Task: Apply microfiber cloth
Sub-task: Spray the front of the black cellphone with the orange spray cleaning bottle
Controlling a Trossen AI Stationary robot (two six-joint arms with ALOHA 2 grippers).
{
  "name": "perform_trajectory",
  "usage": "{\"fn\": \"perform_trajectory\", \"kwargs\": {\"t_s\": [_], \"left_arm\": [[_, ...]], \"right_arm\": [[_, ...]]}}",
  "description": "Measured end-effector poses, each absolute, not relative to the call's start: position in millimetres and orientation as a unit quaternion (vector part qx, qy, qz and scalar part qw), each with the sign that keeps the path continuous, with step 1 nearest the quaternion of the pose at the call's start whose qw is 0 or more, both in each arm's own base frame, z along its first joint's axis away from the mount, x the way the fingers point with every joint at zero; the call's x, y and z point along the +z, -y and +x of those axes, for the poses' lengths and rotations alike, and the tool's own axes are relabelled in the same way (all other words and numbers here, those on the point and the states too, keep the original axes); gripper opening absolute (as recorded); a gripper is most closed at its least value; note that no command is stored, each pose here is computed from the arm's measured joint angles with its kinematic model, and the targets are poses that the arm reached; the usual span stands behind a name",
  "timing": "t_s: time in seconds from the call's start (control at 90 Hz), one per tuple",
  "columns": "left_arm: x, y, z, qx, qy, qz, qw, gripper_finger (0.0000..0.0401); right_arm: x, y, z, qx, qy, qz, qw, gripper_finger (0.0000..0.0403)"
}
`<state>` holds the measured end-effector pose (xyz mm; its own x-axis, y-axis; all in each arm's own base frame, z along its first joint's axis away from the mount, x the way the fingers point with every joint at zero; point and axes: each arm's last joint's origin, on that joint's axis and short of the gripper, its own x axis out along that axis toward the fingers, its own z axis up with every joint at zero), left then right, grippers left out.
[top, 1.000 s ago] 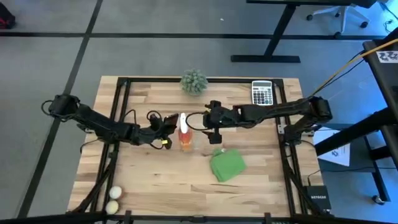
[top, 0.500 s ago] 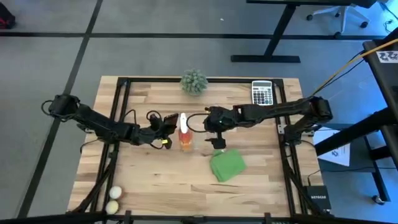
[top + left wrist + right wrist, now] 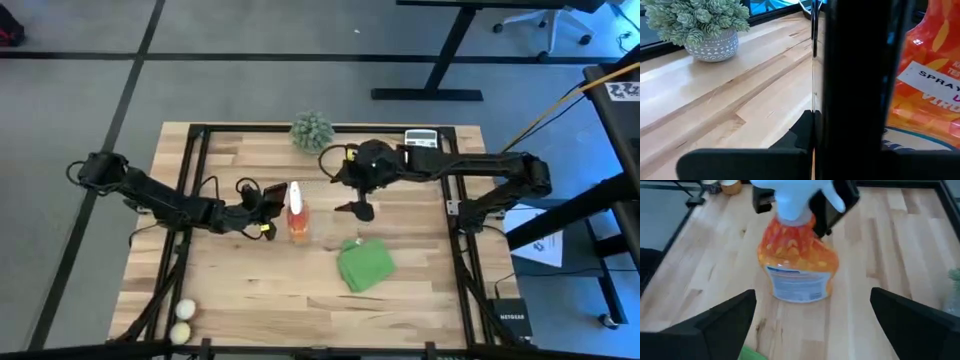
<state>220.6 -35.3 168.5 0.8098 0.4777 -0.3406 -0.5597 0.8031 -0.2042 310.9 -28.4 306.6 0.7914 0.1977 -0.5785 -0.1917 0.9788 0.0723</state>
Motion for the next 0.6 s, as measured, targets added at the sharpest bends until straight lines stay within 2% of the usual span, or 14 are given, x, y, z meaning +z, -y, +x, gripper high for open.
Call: {"fn": "perform_trajectory", "kwargs": {"t_s": [0.289,0.522,0.6], "left_arm": [[169.0,36.4,220.6,0.274,-0.136,-0.151,0.94,0.0017],[175.9,35.8,218.0,0.271,-0.122,-0.158,0.942,0.0017],[180.9,35.2,216.1,0.27,-0.111,-0.163,0.942,0.0017]], "right_arm": [[273.6,27.3,307.2,0.113,-0.304,0.027,0.946,0.0379],[272.7,22.7,309.1,0.116,-0.287,0.032,0.951,0.0379],[271.6,22.2,314.8,0.117,-0.247,0.023,0.962,0.0379]]}}
